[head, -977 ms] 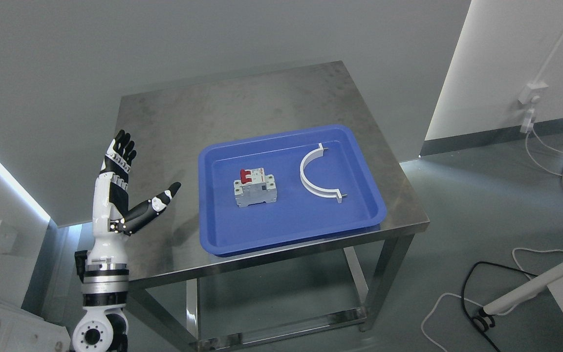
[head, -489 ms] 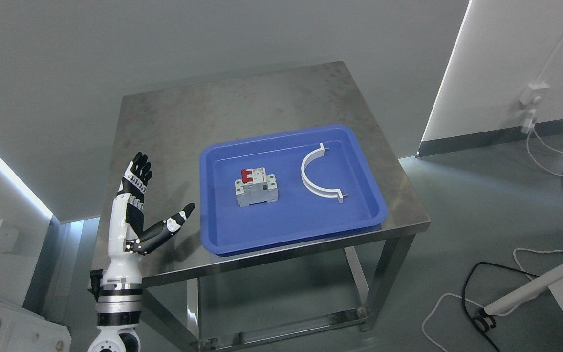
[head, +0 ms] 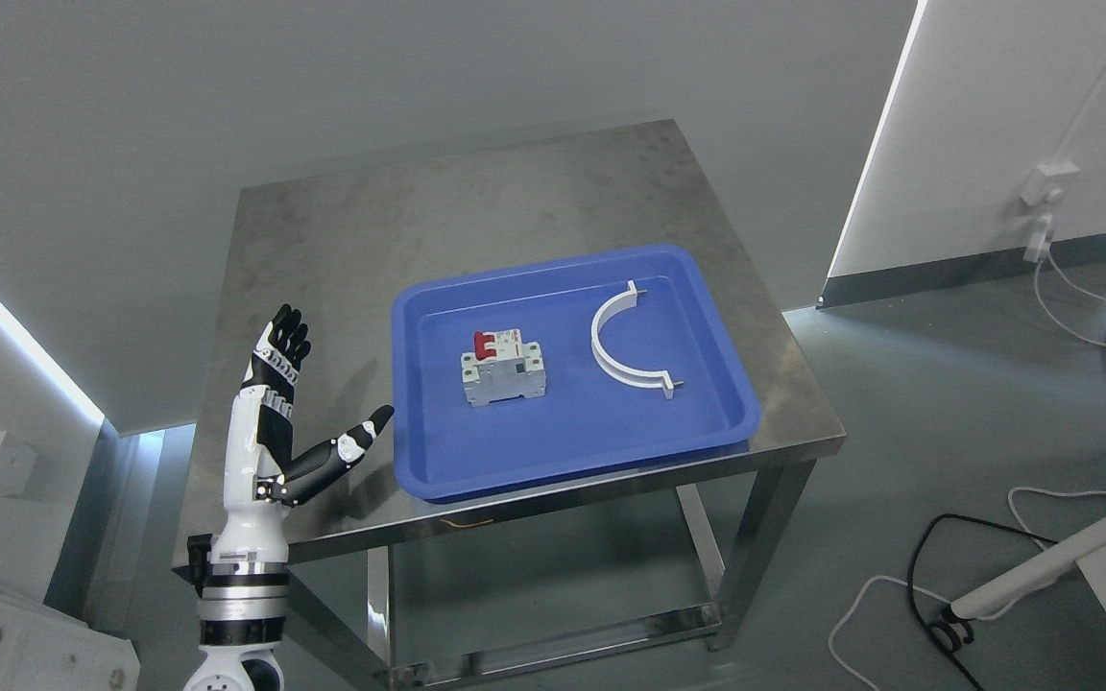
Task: Place circuit breaker on shelf
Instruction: 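Reach the left hand to the grey circuit breaker and grasp it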
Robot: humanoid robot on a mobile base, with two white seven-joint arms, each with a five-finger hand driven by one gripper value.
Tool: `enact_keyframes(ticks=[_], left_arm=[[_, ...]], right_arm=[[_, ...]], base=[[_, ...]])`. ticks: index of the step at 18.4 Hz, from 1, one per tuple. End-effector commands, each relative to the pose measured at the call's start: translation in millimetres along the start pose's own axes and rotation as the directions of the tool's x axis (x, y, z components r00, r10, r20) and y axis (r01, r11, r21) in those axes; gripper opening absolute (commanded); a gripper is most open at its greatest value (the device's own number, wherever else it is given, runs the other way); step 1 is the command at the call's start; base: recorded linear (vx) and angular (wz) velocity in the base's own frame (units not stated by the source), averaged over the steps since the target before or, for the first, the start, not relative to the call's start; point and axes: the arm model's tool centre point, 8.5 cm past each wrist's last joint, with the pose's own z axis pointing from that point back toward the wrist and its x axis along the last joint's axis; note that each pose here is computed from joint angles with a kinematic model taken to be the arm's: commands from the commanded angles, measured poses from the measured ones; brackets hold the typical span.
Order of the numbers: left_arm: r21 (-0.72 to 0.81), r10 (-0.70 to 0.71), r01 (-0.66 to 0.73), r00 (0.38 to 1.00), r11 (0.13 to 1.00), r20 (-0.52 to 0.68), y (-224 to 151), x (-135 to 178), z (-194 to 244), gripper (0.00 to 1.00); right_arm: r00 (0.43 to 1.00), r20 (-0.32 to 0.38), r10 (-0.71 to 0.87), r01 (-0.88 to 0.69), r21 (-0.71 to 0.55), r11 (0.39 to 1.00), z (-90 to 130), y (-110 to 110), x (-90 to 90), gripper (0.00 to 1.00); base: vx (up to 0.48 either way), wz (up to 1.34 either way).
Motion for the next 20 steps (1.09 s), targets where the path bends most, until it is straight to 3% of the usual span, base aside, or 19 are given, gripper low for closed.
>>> enact_keyframes(ticks=[1,4,8,12,14,16,20], left_arm=[[-0.036,0.026,-0.026,1.0,0.999,0.015,-4,3,-3,1.0],[-0.202,0.029,-0.019,0.998,0.979,0.047,-19,11,-15,1.0],[-0.469,-0.012,0.026,0.999,0.883,0.032,-33,35,-66,1.0],[-0.583,-0.263,0.209,0.965,0.785,-0.009,-33,54,-120,1.0],[-0.64,-0.417,0.309,0.909,0.704,-0.02,-27,42,-122,0.97],[-0.727,-0.468,0.309,0.883,0.613,-0.019,-33,34,-113,0.94],[-0.766,-0.489,0.299,0.872,0.569,-0.023,-37,29,-110,0.91]], right_arm=[[1.0,0.025,0.002,-0.001,-0.018,1.0,0,-12,-6.5,1.0],[1.0,0.025,0.002,-0.001,-0.018,1.0,0,-12,-6.5,1.0],[1.0,0.025,0.002,-0.001,-0.018,1.0,0,-12,-6.5,1.0],[1.0,0.025,0.002,-0.001,-0.018,1.0,0,-12,-6.5,1.0],[1.0,0.025,0.002,-0.001,-0.02,1.0,0,-12,-6.5,1.0],[1.0,0.025,0.002,-0.001,-0.018,1.0,0,-12,-6.5,1.0],[1.0,0.025,0.002,-0.001,-0.02,1.0,0,-12,-6.5,1.0]], base=[[0.0,0.0],[0.0,0.0],[0.0,0.0],[0.0,0.0],[0.0,0.0],[0.0,0.0],[0.0,0.0]])
